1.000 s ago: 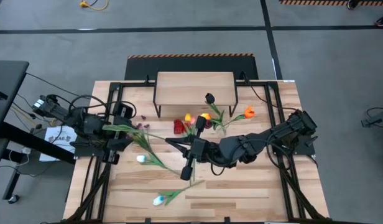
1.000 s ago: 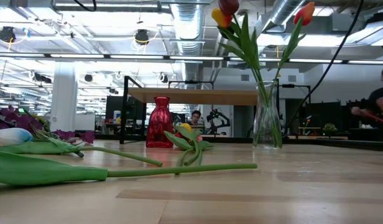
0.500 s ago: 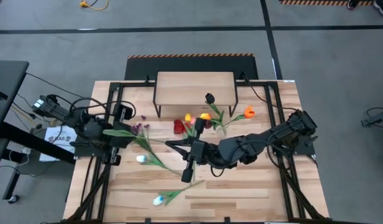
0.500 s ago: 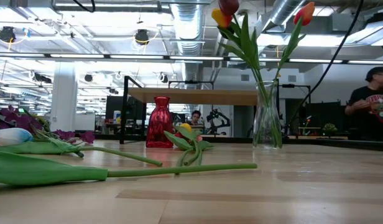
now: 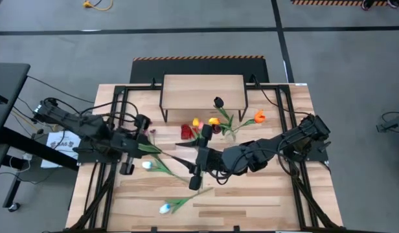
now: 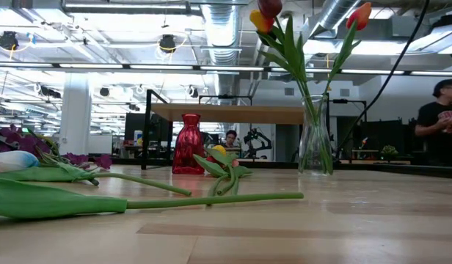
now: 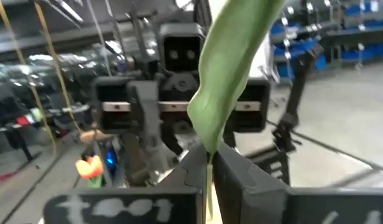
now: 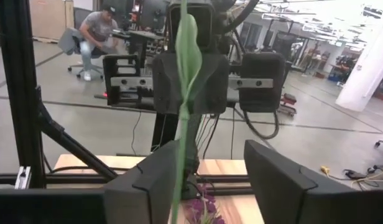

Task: Pick and place flowers into a vace then onto a shelf
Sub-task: Put the black flower into the transparent vase

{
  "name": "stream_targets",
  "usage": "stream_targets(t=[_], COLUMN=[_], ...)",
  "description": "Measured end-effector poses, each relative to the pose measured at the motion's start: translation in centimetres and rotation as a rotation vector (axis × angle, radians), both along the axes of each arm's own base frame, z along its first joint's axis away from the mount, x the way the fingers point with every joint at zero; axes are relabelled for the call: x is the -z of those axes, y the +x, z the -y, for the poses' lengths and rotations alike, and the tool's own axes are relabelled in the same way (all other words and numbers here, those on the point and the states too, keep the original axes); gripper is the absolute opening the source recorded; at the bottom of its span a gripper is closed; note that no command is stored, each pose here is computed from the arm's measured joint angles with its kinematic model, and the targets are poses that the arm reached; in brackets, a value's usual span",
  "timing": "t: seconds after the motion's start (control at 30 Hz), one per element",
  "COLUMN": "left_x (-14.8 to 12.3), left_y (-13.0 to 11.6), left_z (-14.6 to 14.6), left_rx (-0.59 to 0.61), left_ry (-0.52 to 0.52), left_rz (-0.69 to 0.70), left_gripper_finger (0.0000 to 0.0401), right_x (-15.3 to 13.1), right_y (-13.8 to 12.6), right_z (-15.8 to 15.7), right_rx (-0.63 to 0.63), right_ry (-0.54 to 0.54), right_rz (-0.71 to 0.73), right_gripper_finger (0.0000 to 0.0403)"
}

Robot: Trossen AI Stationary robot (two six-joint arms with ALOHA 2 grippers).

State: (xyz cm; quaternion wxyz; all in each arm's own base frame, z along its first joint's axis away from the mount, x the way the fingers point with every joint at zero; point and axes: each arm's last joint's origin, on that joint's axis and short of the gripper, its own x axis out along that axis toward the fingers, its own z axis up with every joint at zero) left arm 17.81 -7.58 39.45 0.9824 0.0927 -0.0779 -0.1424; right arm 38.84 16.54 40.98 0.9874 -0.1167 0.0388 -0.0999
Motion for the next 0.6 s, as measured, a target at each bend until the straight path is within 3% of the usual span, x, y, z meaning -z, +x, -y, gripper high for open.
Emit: stream_targets(t=[0.23,0.6], left_x=[0.3,1.6], left_y=[1.8,4.3], left_z=[0.9,1.6], left_rx=[0.042,0.125], left_ry=[0.064,0.096], left_rz=[-0.098,-0.142], left_gripper_finger=[0.0,0.0], right_x=[0.0,0.2], right_y=[0.0,-0.1], right_z=[-0.4,-0.9], right_rx=[-0.118,-0.216], right_ry=[-0.001,-0.032], right_rz=[-0.006,-0.032], right_gripper_finger=[0.0191,0.0162])
